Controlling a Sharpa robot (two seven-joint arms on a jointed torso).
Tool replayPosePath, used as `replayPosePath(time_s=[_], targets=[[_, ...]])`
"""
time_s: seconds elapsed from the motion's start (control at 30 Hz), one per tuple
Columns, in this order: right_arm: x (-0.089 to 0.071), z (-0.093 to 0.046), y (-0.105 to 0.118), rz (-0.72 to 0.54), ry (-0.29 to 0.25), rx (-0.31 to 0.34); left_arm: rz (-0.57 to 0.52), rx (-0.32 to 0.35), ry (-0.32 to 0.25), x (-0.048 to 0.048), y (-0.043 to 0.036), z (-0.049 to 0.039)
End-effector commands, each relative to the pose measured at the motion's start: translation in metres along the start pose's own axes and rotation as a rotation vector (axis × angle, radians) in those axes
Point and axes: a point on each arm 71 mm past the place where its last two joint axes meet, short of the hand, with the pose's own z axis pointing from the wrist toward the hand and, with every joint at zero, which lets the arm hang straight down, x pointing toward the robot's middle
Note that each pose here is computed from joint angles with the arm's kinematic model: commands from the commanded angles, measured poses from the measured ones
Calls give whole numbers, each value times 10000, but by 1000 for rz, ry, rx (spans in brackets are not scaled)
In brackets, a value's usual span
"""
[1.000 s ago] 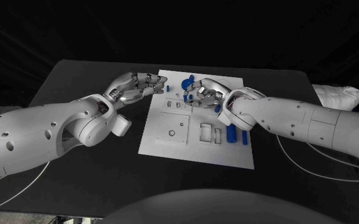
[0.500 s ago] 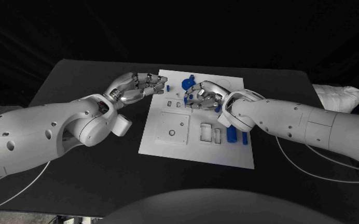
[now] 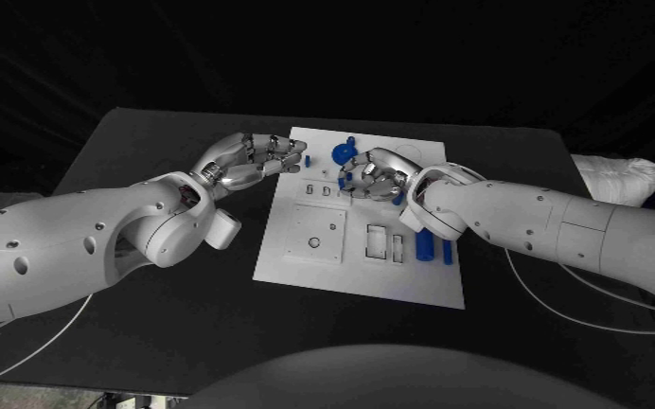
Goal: Assemble the parts on the task board
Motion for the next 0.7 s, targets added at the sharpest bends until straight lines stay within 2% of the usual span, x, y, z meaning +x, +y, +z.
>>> replayPosePath(time_s=[0.03,0.7], targets=[[19,-7,-25,-14,27,12,-7,3,23,29,-5,5],[21,-10,-46,-25,41,26,-8,0,25,32,1,6]])
